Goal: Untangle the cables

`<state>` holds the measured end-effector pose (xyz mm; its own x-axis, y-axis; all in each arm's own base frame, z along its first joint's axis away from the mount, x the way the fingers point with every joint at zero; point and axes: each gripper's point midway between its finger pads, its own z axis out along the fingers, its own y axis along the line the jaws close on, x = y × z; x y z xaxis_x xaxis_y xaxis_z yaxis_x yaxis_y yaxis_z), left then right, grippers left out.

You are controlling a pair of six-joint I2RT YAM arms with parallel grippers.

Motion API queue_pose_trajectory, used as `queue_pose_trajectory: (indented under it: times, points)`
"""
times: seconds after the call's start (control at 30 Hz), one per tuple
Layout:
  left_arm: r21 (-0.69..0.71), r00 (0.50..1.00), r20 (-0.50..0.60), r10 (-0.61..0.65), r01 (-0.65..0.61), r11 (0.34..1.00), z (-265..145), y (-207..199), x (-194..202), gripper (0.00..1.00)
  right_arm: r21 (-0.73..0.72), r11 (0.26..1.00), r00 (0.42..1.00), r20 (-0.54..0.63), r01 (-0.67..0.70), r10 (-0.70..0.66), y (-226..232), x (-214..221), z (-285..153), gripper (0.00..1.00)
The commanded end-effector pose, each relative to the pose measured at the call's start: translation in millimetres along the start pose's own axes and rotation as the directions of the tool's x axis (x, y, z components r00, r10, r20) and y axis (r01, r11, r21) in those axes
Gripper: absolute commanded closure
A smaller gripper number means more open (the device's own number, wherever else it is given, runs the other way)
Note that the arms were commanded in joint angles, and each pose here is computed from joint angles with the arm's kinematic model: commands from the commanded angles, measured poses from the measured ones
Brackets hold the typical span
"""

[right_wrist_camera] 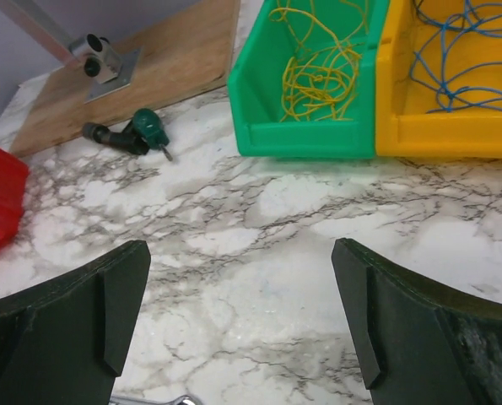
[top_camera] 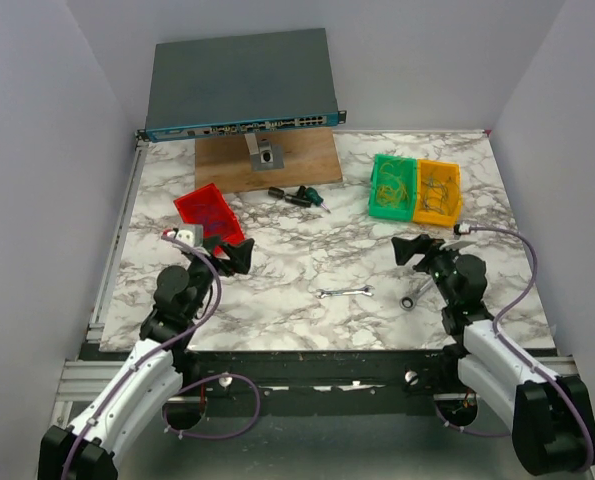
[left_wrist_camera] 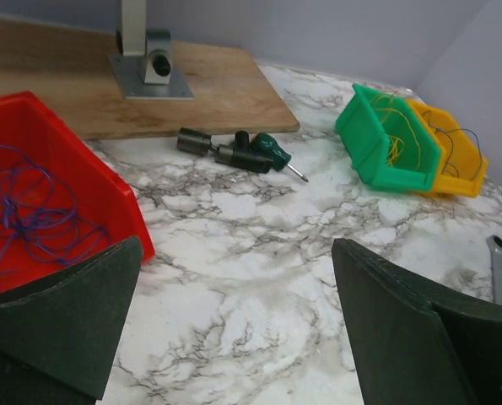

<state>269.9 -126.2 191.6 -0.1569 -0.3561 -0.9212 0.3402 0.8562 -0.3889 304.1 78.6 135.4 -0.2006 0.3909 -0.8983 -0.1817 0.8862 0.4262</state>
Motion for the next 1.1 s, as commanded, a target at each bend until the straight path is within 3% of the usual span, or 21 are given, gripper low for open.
queue_pose_trajectory:
  times: [0.0,0.03,0.1,0.27,0.33,0.47,0.6,0.67,0.7,0.73,0.8,0.87,1.07]
  points:
    - [0.011,0.957,0.217,0.194,-0.201,0.979,-11,9,-12,0.02,0.084,0.977,0.964,0.163,0.197,-0.208,-15,-40,7,0.00]
    - [-0.035,0.928,0.295,0.228,-0.228,0.973,-16,16,-23,0.01,0.130,0.968,0.960,0.154,0.215,-0.234,-23,-41,9,0.00]
    - [-0.164,0.909,0.342,0.239,-0.193,0.967,-24,42,-27,0.01,0.168,0.961,0.953,0.173,0.220,-0.248,-31,-43,9,0.00]
    - [-0.348,0.871,0.248,0.424,-0.328,0.878,-19,73,-32,0.01,0.205,0.931,0.930,0.149,0.303,-0.336,-44,-38,25,0.00]
    - [-0.413,0.849,0.222,0.480,-0.364,0.835,-15,88,-34,0.01,0.244,0.929,0.924,0.199,0.277,-0.327,-52,-40,26,0.00]
    - [-0.455,0.846,0.140,0.515,-0.407,0.792,16,124,-38,0.04,0.298,0.909,0.914,0.196,0.290,-0.355,-67,-35,33,0.01]
    - [-0.420,0.885,0.126,0.448,-0.362,0.833,35,149,-33,0.05,0.326,0.904,0.933,0.135,0.276,-0.333,-83,-15,47,0.01]
    - [-0.372,0.906,0.043,0.420,-0.376,0.849,46,151,-22,0.08,0.342,0.893,0.921,0.151,0.292,-0.359,-90,-11,56,0.02]
    - [-0.361,0.906,0.034,0.422,-0.383,0.850,50,151,-22,0.08,0.335,0.892,0.932,0.094,0.302,-0.351,-92,-3,57,0.03]
    - [-0.381,0.906,0.050,0.420,-0.372,0.847,47,153,-24,0.05,0.330,0.898,0.945,0.046,0.291,-0.324,-93,3,63,0.03]
    - [-0.401,0.913,0.043,0.405,-0.355,0.844,47,157,-25,0.02,0.333,0.895,0.932,0.102,0.297,-0.348,-92,-4,63,0.06]
    - [-0.404,0.913,0.043,0.406,-0.356,0.843,46,158,-24,0.01,0.373,0.885,0.941,0.078,0.278,-0.329,-99,-3,59,0.00]
    - [-0.410,0.912,0.048,0.407,-0.354,0.841,45,158,-26,0.02,0.373,0.887,0.940,0.096,0.271,-0.327,-99,-5,60,0.00]
